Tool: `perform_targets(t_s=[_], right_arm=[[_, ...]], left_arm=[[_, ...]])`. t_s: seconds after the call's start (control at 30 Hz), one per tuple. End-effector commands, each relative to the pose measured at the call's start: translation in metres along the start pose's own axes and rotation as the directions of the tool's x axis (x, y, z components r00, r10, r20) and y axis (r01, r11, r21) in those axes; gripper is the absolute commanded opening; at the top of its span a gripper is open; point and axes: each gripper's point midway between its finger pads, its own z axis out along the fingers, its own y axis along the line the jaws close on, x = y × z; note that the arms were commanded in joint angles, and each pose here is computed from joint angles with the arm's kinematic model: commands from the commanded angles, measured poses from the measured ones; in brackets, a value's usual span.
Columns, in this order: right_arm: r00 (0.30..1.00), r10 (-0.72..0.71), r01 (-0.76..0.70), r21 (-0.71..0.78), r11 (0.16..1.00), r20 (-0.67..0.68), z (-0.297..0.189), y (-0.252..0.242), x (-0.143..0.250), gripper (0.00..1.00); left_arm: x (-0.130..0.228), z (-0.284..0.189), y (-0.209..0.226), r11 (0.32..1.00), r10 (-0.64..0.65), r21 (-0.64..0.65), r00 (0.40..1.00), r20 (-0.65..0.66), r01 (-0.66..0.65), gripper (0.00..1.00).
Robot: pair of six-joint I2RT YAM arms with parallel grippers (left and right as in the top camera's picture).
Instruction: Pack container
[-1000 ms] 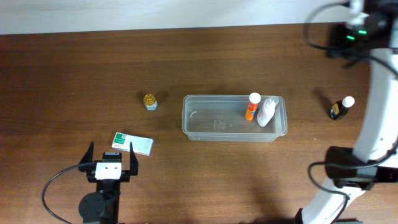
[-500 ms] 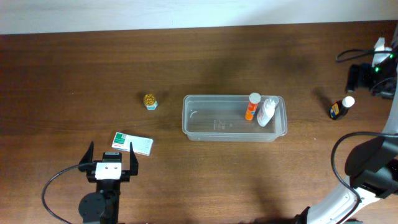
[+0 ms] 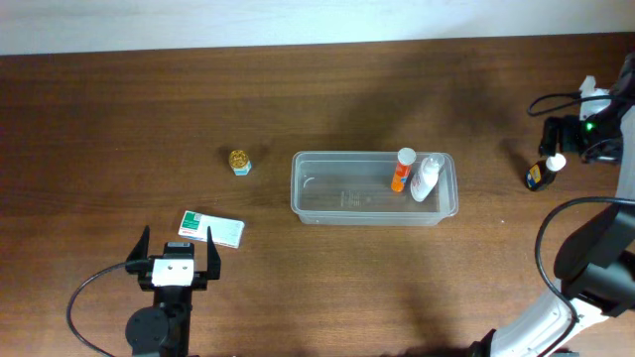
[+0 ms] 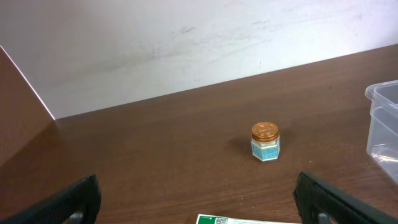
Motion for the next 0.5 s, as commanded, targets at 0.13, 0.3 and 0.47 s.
perform_targets(t_s=[0.13,0.3,0.47], right_arm=[[0.997,-0.028,0.023,-0.066,0.998,-0.077,0.046,0.005,0.006,1.00],[0.990,-0.029,0.017,-0.087,0.996,-0.137,0.071,0.007,0.013,0.91],[0.986,-0.026,0.010,-0.096,0.995,-0.167,0.084,0.006,0.017,0.84]], left_arm=[[0.001,0.000,0.000,1.000,0.012,0.003,1.000,0.000,-0.012,1.00],[0.001,0.000,0.000,1.000,0.012,0.003,1.000,-0.001,-0.012,1.00],[0.001,0.000,0.000,1.000,0.012,0.003,1.000,0.000,-0.012,1.00]])
